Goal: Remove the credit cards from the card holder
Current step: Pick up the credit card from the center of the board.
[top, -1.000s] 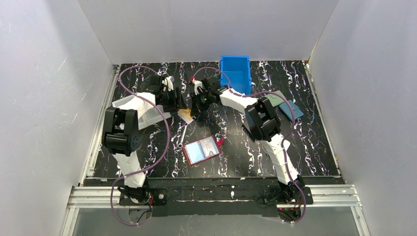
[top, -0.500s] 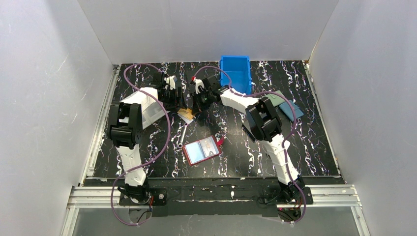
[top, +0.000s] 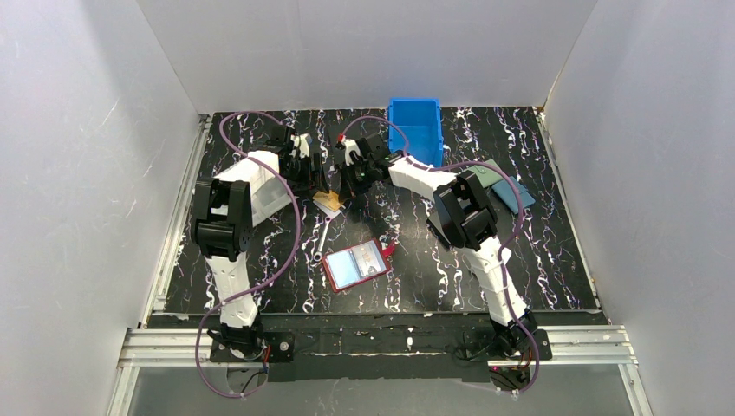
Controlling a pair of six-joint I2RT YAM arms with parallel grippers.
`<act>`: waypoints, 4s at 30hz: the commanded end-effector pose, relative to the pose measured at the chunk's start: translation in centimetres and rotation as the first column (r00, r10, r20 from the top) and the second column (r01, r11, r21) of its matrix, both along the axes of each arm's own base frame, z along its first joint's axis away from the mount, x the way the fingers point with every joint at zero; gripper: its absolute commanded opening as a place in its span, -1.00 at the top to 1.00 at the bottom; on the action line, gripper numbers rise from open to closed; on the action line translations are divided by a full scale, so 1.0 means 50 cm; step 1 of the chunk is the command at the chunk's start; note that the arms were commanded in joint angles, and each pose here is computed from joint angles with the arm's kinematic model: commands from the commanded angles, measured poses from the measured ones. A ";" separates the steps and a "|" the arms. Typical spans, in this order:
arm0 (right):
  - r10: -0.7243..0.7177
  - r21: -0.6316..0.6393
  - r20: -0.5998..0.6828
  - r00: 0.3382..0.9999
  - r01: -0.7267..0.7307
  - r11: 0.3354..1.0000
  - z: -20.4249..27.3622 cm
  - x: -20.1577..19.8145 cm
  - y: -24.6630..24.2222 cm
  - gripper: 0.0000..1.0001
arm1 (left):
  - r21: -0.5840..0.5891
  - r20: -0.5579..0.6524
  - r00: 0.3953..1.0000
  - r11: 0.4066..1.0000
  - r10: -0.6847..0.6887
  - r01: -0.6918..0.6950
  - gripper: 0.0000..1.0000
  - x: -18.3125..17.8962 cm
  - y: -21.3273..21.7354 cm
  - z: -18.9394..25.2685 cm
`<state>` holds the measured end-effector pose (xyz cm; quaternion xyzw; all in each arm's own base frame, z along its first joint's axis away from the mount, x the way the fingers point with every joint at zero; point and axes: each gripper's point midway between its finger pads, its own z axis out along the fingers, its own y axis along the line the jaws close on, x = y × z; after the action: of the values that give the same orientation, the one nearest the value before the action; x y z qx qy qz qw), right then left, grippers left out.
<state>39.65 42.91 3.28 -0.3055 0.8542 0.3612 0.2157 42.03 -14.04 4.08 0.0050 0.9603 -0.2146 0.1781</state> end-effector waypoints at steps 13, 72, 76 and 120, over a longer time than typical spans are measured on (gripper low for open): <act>-0.066 -0.169 -0.052 0.996 0.057 0.984 -0.094 -0.006 -0.069 0.85 | 0.190 0.049 0.989 0.970 0.142 -0.149 -0.39 -0.011 0.048 0.000; -0.070 -0.187 -0.128 0.989 0.045 0.981 -0.140 -0.024 -0.075 0.88 | -0.426 -0.062 0.945 0.848 0.321 -0.317 0.10 0.018 -0.065 0.063; -0.074 -0.183 -0.155 0.985 0.045 0.982 -0.150 -0.028 -0.077 0.89 | -0.489 -0.069 0.942 0.812 0.327 -0.318 0.18 0.025 -0.079 0.081; 0.236 0.157 0.113 0.965 -0.252 0.955 0.181 -0.059 -0.070 0.23 | -0.180 0.231 0.968 0.973 -0.098 0.141 1.00 -0.067 -0.033 0.205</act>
<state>37.59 40.03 5.27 -0.3381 0.8279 0.4116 0.1759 40.45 -17.22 8.53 -0.0436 0.9157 -0.3273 0.2292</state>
